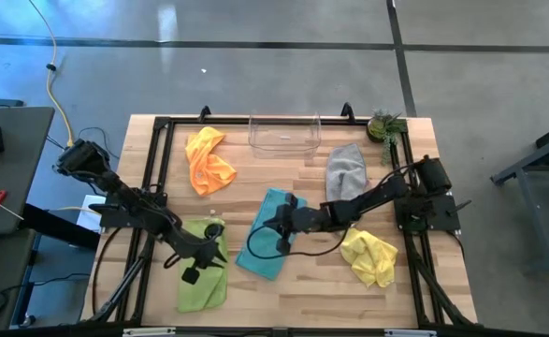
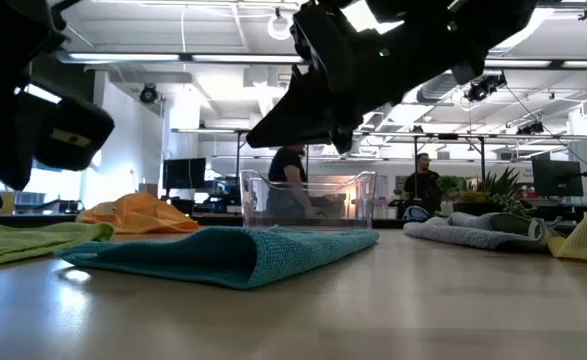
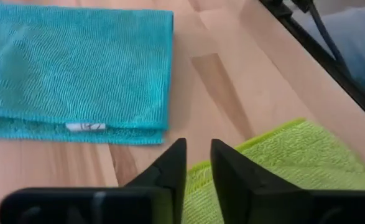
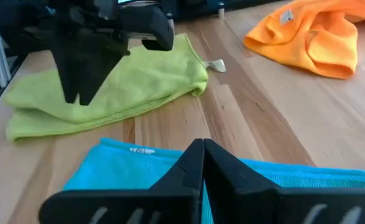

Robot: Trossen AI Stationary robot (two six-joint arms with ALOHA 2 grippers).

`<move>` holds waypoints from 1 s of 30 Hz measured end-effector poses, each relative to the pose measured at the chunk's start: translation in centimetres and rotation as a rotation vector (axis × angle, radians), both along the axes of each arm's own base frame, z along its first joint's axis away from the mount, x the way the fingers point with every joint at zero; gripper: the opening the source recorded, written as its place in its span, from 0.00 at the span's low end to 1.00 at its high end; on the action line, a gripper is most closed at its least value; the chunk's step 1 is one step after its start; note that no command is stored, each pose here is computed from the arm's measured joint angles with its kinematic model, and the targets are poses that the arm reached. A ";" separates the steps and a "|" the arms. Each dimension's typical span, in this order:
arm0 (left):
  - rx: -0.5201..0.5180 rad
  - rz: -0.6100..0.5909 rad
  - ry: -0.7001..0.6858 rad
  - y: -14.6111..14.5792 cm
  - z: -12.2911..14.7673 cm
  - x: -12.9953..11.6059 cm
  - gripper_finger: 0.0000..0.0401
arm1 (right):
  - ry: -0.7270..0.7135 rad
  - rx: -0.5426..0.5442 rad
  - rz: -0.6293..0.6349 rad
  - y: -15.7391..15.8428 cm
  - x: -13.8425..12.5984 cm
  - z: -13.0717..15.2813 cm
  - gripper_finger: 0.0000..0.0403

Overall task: Fold microfiber towels
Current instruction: Fold the blue towel on the table

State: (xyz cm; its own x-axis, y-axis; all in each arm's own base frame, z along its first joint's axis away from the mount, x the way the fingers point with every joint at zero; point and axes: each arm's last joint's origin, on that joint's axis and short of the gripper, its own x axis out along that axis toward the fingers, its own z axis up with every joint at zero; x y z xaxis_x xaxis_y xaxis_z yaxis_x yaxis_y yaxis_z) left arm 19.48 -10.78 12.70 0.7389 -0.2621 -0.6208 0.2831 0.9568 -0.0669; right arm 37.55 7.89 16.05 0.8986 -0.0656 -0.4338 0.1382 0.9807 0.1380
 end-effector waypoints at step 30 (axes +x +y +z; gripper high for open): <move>0.309 0.089 0.082 -2.3 -2.6 5.1 0.28 | 0.004 -0.051 0.044 0.5 -0.1 0.0 0.00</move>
